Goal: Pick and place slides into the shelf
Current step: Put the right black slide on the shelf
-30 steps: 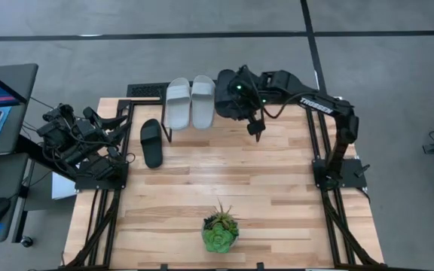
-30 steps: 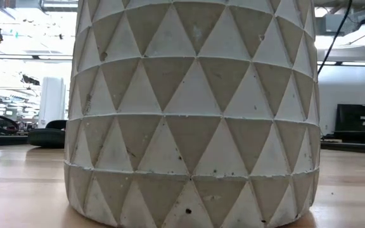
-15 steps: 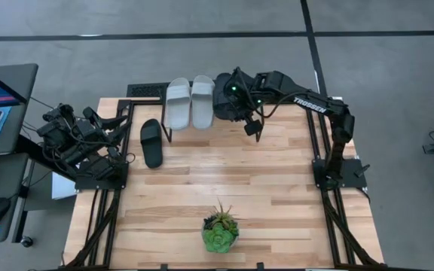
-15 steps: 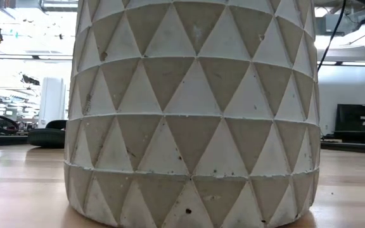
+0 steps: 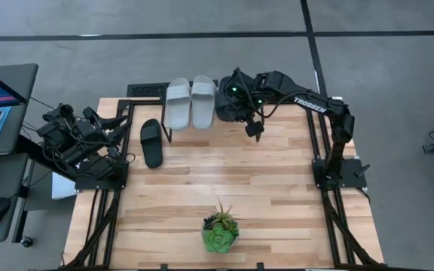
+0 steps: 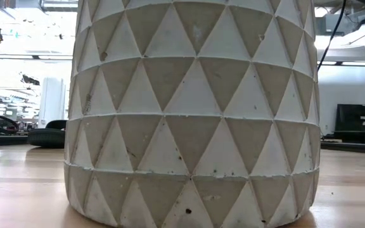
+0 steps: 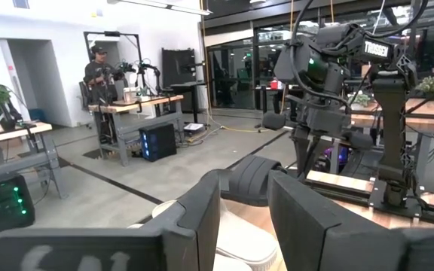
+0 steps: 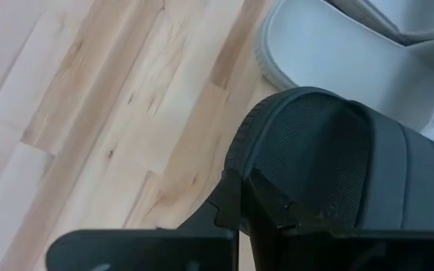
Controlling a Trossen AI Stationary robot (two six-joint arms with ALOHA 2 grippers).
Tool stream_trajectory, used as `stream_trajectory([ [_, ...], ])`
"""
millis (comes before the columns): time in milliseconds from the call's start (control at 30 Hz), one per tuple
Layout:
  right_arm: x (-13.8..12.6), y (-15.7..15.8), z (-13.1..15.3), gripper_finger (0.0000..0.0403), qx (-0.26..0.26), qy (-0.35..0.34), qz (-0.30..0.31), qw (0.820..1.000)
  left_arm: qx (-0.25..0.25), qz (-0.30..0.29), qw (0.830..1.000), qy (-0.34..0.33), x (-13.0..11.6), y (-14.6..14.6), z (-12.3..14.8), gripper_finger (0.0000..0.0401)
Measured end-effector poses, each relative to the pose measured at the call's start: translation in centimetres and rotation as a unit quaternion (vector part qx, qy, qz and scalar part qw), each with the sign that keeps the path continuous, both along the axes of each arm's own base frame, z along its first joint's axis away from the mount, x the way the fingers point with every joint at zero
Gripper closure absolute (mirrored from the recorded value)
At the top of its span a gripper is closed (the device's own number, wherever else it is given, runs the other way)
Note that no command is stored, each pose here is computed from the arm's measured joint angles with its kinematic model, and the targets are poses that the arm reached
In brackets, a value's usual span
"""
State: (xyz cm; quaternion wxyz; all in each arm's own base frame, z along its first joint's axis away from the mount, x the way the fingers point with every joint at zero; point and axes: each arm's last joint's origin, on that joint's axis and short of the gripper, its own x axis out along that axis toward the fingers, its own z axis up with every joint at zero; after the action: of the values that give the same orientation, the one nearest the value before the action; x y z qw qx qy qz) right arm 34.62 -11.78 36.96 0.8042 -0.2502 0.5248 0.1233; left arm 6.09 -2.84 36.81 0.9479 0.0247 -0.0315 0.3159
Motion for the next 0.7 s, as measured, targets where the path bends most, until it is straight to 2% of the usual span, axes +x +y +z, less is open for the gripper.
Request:
stream_trajectory([
  [367, 0.4, 0.7, -0.1, 0.0403, 0.010, -0.003, 0.000, 1.000, 0.000, 0.000, 1.000, 0.000, 0.0, 0.0, 0.0, 0.0299],
  [700, 2.5, 1.1, -2.7, 0.0403, 0.022, 0.029, 0.016, 0.999, 0.005, 0.000, 1.000, 0.004, 0.0, -0.1, 0.0, 0.0299],
])
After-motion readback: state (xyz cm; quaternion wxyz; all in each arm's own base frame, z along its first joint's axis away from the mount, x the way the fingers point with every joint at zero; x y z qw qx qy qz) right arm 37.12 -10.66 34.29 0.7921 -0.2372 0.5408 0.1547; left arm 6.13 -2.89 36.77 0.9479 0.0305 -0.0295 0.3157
